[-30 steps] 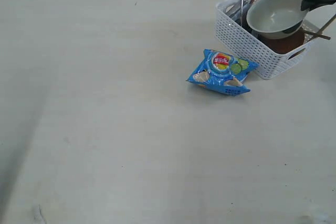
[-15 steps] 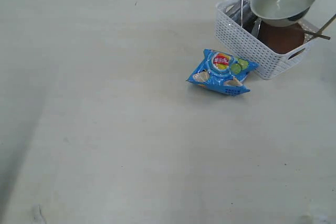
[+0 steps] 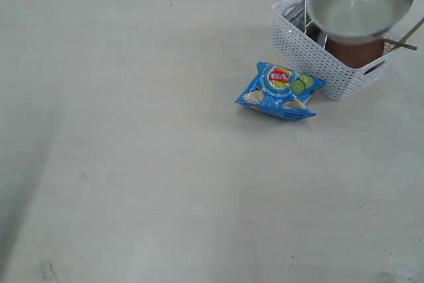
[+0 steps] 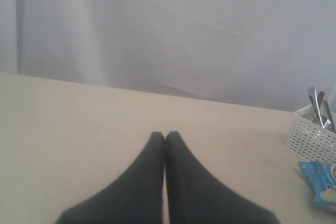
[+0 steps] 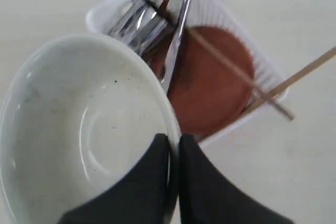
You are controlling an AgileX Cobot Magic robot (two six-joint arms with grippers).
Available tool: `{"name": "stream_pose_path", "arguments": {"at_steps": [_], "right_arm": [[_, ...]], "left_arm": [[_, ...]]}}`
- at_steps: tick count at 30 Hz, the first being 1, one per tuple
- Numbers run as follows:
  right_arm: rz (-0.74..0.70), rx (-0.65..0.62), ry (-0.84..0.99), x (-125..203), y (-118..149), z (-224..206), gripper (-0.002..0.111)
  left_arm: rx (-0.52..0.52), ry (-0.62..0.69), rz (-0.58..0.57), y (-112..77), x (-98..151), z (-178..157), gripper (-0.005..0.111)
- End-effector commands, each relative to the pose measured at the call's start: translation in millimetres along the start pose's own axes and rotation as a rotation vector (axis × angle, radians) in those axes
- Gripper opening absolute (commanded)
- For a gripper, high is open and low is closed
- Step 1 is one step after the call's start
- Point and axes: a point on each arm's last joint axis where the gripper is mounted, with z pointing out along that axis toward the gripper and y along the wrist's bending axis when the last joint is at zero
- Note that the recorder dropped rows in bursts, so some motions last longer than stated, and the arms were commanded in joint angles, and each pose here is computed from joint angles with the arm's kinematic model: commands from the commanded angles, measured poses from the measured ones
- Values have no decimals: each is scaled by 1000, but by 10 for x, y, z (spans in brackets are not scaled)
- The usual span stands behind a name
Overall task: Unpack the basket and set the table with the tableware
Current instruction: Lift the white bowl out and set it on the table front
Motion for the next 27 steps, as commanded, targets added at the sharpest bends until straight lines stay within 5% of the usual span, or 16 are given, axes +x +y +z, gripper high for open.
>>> {"name": "stream_pose_path", "arguments": {"at_steps": [1, 11, 27], "right_arm": [[-64, -122, 18, 693, 201, -67, -1], [-151, -253, 150, 1867, 532, 291, -1], [-175, -245, 265, 2073, 546, 614, -1]], "left_arm": [[1, 2, 15, 2, 8, 0, 0], [1, 2, 15, 2, 8, 0, 0], [0, 4, 15, 2, 10, 0, 0]]}}
